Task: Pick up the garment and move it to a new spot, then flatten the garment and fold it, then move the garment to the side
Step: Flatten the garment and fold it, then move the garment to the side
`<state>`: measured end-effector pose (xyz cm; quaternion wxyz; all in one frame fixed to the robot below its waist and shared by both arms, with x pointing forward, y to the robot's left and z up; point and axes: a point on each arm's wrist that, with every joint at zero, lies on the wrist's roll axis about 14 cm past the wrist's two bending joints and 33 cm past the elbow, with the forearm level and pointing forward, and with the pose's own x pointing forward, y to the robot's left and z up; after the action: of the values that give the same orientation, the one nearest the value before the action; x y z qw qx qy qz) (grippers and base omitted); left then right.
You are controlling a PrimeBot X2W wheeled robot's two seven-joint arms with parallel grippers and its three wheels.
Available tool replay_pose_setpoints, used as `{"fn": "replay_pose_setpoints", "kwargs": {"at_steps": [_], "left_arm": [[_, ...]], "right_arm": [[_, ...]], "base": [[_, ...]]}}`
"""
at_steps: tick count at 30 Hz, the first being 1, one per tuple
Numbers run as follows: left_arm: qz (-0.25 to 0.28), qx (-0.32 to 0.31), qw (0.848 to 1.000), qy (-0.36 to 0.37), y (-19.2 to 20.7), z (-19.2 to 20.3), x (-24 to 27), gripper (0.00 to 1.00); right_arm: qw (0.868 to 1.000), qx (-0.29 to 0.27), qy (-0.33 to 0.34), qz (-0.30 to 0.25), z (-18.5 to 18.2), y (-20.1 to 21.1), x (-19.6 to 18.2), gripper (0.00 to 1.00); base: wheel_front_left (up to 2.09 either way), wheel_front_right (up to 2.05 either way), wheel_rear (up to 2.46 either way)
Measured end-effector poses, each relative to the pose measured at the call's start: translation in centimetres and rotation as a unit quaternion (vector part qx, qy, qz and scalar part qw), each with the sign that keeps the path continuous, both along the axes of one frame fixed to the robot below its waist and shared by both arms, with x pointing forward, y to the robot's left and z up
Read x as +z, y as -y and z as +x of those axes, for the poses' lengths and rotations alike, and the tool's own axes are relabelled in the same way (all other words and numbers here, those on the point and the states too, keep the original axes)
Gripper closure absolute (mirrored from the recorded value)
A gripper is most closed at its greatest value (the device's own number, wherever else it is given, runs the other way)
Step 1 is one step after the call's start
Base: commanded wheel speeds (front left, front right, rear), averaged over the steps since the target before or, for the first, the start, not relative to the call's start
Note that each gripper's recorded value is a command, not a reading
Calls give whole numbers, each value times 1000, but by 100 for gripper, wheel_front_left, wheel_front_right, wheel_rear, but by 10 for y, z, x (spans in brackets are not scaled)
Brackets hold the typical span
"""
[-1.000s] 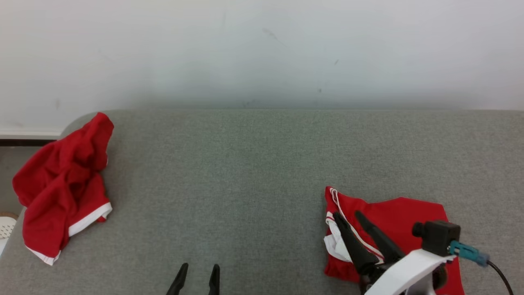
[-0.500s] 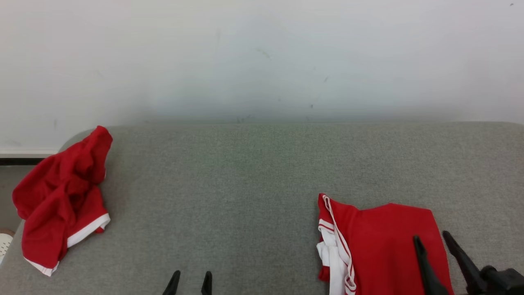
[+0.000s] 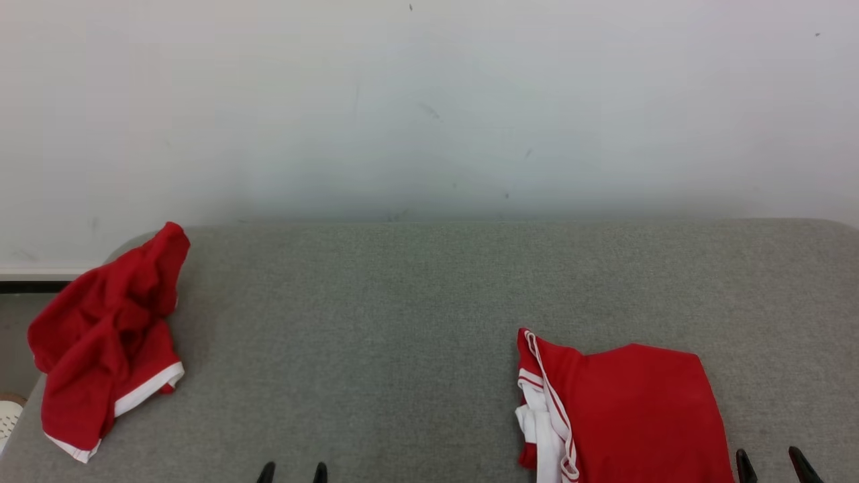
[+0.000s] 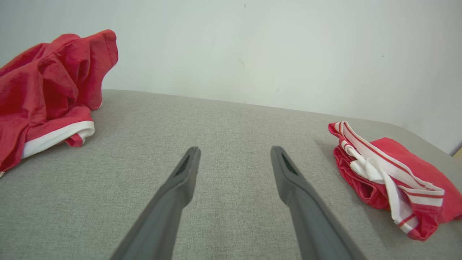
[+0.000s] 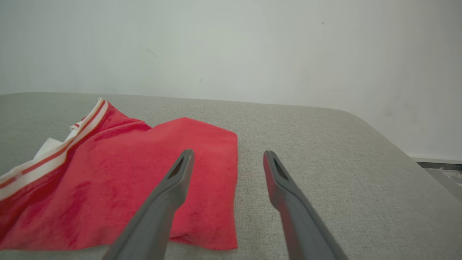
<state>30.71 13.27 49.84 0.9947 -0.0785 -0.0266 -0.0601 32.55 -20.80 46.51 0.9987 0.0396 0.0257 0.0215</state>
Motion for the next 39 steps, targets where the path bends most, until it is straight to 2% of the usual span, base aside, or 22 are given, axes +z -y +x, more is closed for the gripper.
{"fn": "replay_pose_setpoints", "kwargs": {"at_steps": [5,18,24,27,29,31,32,39], "left_arm": [[1,6,1000,-2,-4,-5,-2,0],[3,14,1000,-8,-9,-7,-5,0],[3,6,1000,-18,-4,-3,-11,0],[3,0,1000,-23,0,-1,-13,0],[4,1,1000,-25,-1,0,-14,0],[6,2,999,-33,-2,0,-19,0],[7,3,999,-36,-2,0,-21,0],[12,1,999,-46,-4,9,-27,0]], "right_arm": [[1000,-6,-18,1,-10,3,-12,0],[1000,-7,-19,9,-7,2,-12,0],[999,10,-26,38,11,-1,-7,0],[996,21,-65,62,25,1,-8,0],[989,22,-111,91,30,4,-16,0],[982,37,-163,86,30,6,-26,0],[977,38,-186,100,32,7,-29,0],[949,54,-282,130,45,6,-47,0]], "base": [[0,0,0],[0,0,0],[0,0,0],[0,0,0],[0,0,0],[0,0,0],[0,0,0],[0,0,0]]}}
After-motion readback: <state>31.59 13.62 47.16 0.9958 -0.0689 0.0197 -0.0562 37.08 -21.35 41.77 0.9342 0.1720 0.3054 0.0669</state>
